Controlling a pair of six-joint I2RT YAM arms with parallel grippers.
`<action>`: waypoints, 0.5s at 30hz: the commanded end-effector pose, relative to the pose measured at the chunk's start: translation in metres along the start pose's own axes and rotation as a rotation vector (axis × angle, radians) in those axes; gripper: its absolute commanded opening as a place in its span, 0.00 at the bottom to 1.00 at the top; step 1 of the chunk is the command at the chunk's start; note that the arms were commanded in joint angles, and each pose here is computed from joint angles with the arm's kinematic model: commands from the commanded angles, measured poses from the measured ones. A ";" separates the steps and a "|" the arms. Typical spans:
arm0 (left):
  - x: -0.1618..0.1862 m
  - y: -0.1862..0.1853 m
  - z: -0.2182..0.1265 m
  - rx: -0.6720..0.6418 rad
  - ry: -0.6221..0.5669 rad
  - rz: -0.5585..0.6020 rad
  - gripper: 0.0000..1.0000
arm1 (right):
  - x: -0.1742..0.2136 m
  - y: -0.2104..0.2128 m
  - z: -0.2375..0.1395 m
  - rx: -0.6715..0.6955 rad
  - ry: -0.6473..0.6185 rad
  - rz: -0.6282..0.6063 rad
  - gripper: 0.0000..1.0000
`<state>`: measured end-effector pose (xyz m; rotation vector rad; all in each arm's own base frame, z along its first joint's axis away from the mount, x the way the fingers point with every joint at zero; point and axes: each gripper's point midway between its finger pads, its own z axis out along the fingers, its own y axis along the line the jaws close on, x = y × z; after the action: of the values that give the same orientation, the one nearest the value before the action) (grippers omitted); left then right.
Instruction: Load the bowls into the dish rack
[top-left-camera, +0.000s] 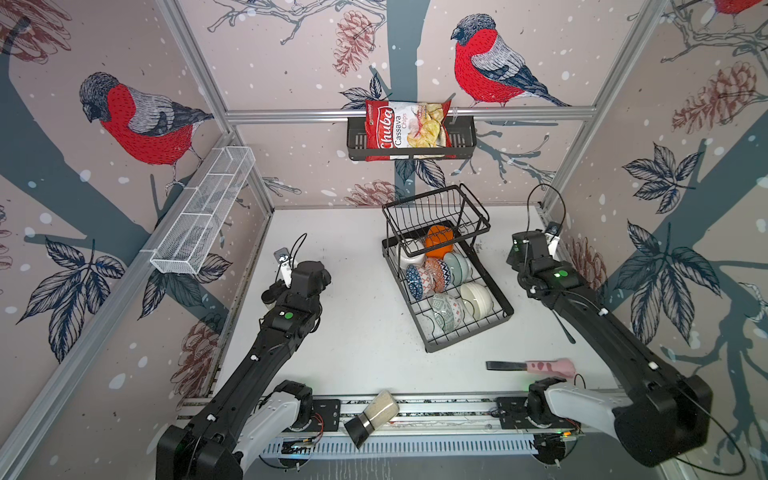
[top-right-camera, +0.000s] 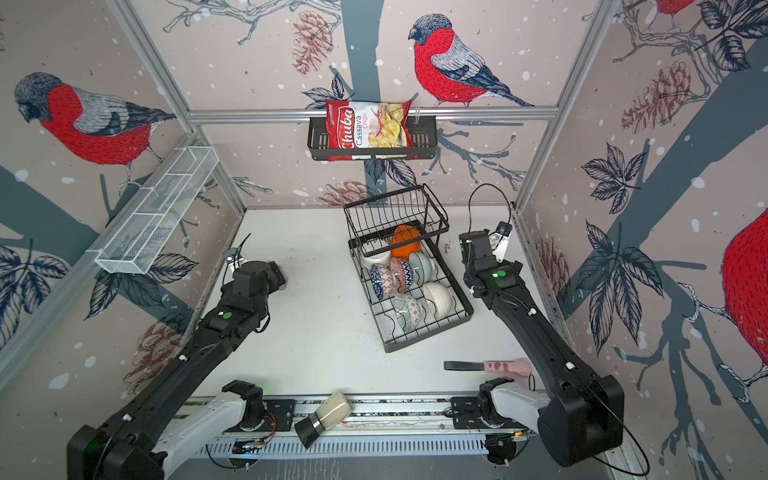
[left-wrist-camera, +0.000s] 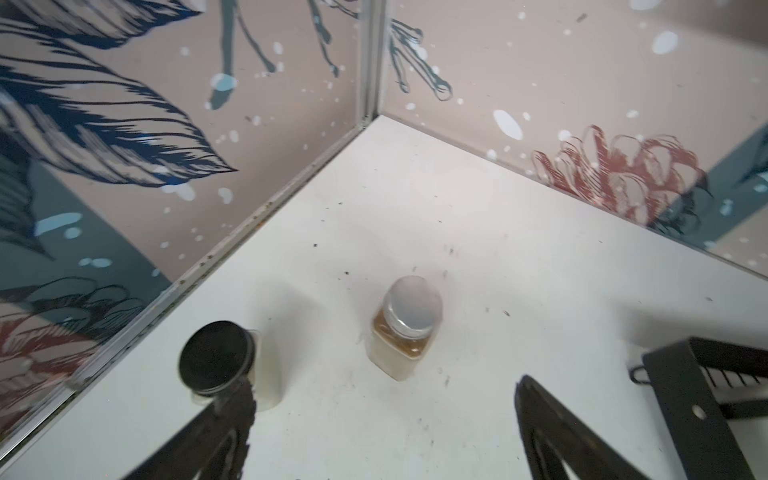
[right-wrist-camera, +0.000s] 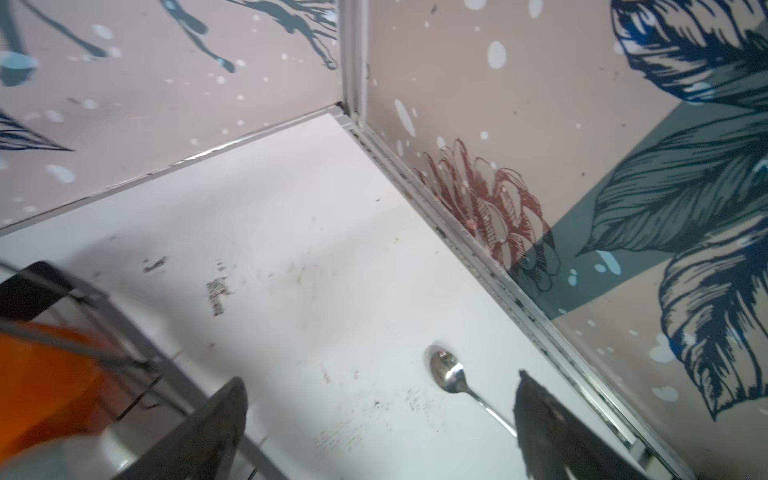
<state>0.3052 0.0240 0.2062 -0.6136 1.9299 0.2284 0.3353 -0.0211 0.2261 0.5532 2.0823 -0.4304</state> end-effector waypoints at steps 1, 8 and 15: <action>-0.005 0.027 -0.001 -0.125 -0.056 -0.033 0.97 | -0.001 -0.012 0.016 0.040 -0.003 0.024 0.99; 0.005 0.036 0.004 -0.085 -0.105 -0.071 0.97 | 0.004 -0.039 0.048 0.064 -0.046 0.126 1.00; 0.025 -0.018 0.015 0.216 -0.107 0.061 0.97 | 0.024 -0.054 0.079 0.121 -0.110 0.145 0.99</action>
<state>0.2974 0.0313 0.1599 -0.5464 1.9067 0.2101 0.3354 -0.0951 0.1563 0.7228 2.0198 -0.5109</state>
